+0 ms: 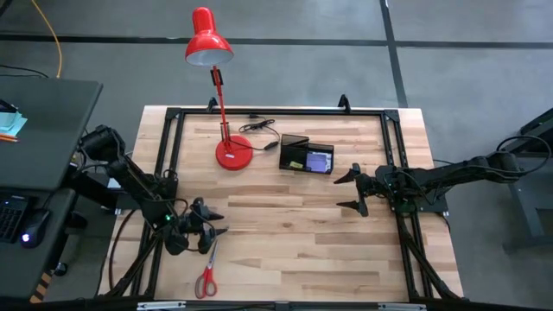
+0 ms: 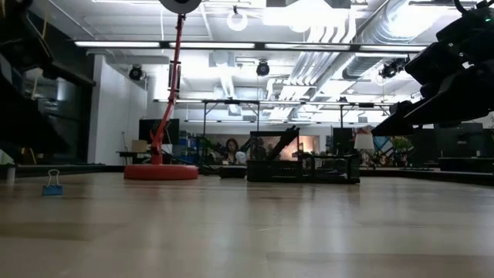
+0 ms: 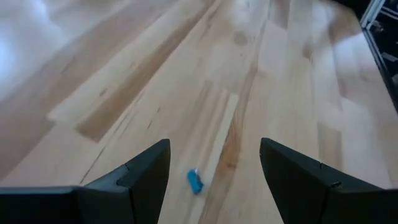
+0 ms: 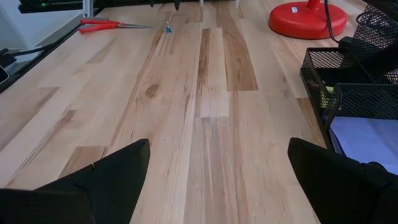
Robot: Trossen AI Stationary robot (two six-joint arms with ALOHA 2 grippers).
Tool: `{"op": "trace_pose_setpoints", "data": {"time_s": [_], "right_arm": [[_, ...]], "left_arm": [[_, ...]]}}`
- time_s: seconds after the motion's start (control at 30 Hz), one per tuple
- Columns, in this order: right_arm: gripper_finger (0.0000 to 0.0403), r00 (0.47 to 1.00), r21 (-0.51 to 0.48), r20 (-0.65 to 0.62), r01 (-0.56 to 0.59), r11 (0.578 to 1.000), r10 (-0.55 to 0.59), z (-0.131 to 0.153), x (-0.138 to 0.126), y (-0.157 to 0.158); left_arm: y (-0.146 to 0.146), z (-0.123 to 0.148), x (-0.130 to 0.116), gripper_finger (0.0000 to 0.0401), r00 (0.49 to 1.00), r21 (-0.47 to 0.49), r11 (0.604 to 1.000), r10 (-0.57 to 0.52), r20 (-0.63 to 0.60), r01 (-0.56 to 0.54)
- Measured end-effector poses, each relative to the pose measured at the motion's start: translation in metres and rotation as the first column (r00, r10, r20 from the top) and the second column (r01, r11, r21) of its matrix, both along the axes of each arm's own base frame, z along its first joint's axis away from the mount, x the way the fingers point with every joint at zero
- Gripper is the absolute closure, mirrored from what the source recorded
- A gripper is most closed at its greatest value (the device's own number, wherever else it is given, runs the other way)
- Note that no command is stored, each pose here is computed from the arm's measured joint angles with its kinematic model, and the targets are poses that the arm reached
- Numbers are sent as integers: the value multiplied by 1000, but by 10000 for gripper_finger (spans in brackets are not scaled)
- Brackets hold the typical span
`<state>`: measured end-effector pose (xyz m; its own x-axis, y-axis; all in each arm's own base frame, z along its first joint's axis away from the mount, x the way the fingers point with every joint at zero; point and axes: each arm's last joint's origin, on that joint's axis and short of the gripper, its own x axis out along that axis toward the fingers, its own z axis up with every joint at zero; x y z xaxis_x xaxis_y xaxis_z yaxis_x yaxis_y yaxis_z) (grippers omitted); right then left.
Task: Pick and place office supplies into organizer
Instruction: Put the blue binder clip into the black desk organizer
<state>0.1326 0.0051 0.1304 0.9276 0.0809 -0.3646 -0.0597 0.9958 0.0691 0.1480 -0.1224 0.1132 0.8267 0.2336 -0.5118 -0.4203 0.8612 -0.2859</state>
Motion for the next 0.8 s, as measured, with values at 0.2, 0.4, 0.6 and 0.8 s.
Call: {"op": "trace_pose_setpoints", "data": {"time_s": [0.2, 0.4, 0.6, 0.8], "right_arm": [[25, 1000, 0, 0, 0, 1000, 0, 0, 0, 0], [25, 1000, 0, 0, 0, 1000, 0, 0, 0, 0], [25, 1000, 0, 0, 0, 1000, 0, 0, 0, 0], [25, 1000, 0, 0, 0, 1000, 0, 0, 0, 0]], "left_arm": [[0, -4, -1, 168, 999, -33, 999, -19, -47, 17], [-1, -14, -2, 168, 994, -32, 999, -25, -105, 22], [0, -29, -2, 169, 990, -5, 1000, 19, -141, -20], [-3, -37, 2, 169, 994, 36, 999, 41, -100, -37]]}}
